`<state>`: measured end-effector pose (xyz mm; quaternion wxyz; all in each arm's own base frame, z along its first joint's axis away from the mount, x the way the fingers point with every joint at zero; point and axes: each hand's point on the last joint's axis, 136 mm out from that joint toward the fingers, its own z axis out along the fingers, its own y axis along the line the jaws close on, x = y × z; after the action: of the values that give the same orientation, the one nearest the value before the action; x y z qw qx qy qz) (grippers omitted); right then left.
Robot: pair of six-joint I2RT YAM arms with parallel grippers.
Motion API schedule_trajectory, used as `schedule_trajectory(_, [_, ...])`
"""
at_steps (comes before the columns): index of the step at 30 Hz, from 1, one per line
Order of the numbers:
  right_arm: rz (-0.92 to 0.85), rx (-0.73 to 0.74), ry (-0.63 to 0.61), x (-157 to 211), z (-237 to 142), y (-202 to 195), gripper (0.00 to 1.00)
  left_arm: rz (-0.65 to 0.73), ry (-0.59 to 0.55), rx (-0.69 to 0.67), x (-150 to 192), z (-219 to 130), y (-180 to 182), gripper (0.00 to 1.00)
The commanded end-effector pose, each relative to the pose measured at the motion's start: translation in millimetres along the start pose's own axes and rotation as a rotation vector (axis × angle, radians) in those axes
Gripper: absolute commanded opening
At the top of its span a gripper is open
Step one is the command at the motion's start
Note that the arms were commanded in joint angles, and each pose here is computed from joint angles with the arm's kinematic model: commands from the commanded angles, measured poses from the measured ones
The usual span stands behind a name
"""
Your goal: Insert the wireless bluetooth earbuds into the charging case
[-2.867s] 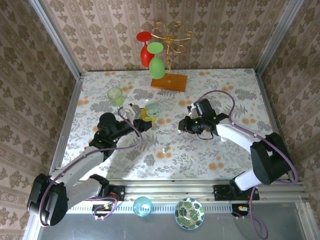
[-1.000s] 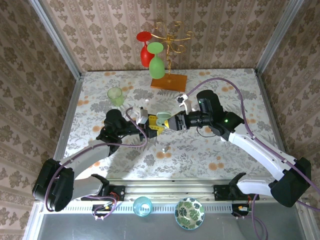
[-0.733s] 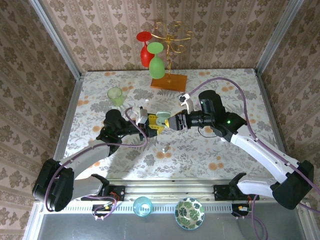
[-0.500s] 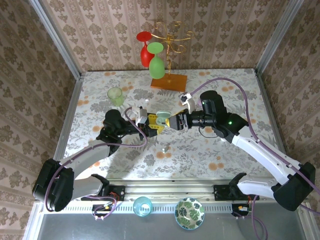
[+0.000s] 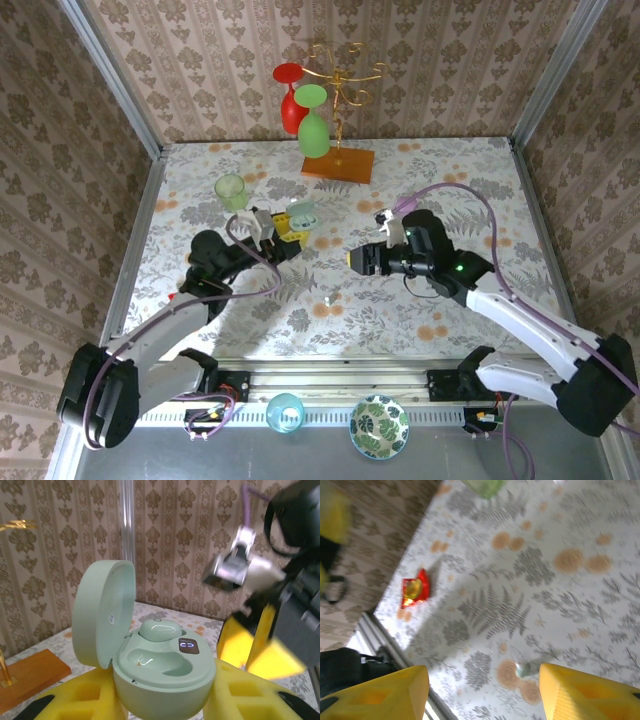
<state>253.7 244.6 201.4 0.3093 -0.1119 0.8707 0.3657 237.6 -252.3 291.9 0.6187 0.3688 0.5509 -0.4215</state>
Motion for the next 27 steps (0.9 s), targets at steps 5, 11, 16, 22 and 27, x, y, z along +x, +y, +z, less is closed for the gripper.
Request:
schedule_trajectory(5, [0.126, 0.132, 0.162, 54, 64, -26, 0.57, 0.027, -0.039, -0.036, -16, -7, 0, 0.23])
schedule_trajectory(11, [0.091, 0.276, 0.304, 88, 102, -34, 0.4, 0.036, -0.045, -0.034, -21, -9, -2, 0.22])
schedule_trajectory(16, [0.043, 0.331, 0.377, 103, 125, -36, 0.35, 0.039, -0.042, -0.033, -20, -10, -3, 0.22])
schedule_trajectory(22, [-0.022, 0.398, 0.428, 111, 137, -43, 0.33, 0.046, -0.041, -0.063, -20, -12, -1, 0.22])
schedule_trajectory(27, [-0.045, 0.425, 0.455, 116, 142, -48, 0.26, 0.048, -0.044, -0.061, -22, -12, -1, 0.22])
